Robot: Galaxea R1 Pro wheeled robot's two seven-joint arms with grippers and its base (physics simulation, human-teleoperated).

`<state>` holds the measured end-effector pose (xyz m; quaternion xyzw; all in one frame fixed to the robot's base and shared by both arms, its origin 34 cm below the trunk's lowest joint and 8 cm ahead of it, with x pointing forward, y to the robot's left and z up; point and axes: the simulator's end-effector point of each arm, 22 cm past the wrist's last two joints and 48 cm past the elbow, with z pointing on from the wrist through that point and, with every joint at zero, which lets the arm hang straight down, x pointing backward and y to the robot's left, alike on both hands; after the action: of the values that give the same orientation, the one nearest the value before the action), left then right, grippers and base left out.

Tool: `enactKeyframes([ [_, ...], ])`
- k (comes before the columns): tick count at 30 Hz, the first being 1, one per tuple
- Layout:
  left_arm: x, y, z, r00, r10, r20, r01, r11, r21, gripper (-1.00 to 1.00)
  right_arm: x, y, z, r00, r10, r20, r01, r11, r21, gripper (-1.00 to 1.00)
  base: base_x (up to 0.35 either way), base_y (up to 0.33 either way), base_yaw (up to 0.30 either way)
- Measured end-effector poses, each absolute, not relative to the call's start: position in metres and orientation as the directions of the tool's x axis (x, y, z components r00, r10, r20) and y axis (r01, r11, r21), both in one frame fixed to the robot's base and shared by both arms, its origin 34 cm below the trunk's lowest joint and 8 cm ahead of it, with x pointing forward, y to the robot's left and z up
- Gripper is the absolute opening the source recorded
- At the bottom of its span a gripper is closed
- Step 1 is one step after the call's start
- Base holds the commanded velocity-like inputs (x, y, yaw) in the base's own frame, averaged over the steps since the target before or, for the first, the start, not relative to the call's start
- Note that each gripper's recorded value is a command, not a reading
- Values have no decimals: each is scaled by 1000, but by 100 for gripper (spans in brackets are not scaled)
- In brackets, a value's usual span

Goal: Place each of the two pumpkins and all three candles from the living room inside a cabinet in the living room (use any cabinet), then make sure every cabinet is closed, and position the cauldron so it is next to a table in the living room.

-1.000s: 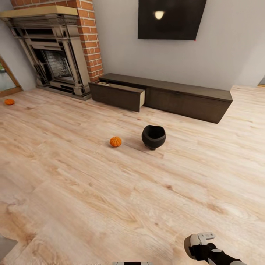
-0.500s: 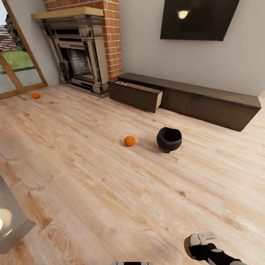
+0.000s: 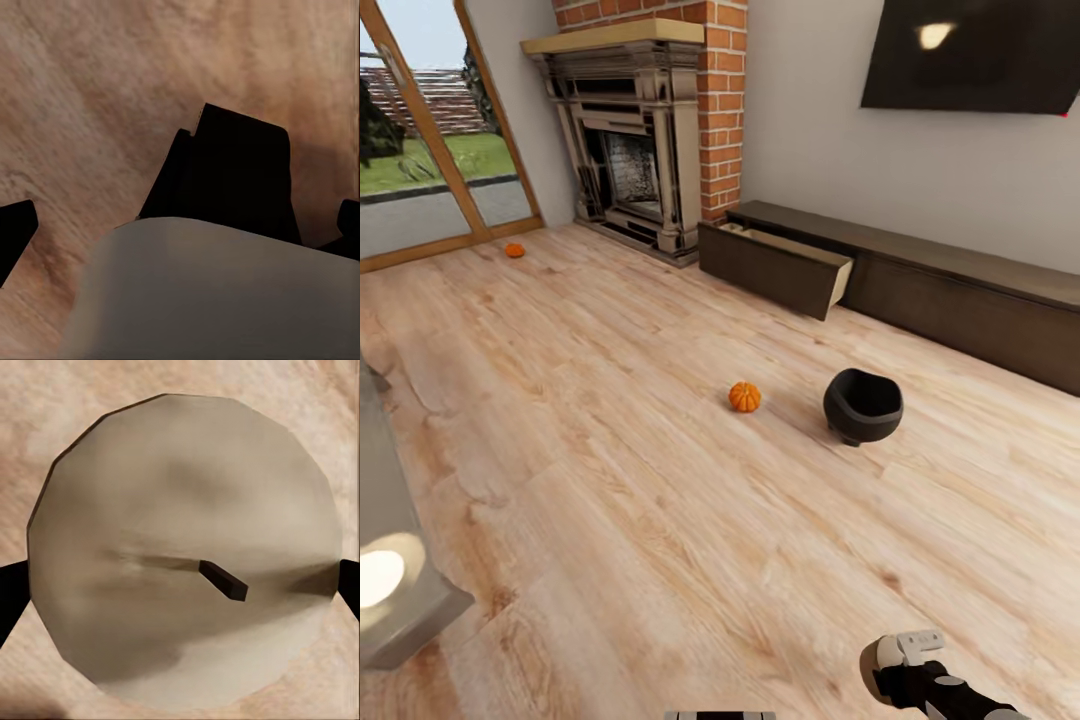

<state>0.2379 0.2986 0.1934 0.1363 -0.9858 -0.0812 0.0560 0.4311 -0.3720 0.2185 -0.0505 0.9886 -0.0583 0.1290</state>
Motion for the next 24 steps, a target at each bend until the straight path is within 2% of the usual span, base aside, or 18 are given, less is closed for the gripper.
enactKeyframes([
  [24,238,299,193,-957,-278,88,-260,950,175,100,430,-372,218,-962,-115,-248,-85,988,-128,-100,296,-154,286],
])
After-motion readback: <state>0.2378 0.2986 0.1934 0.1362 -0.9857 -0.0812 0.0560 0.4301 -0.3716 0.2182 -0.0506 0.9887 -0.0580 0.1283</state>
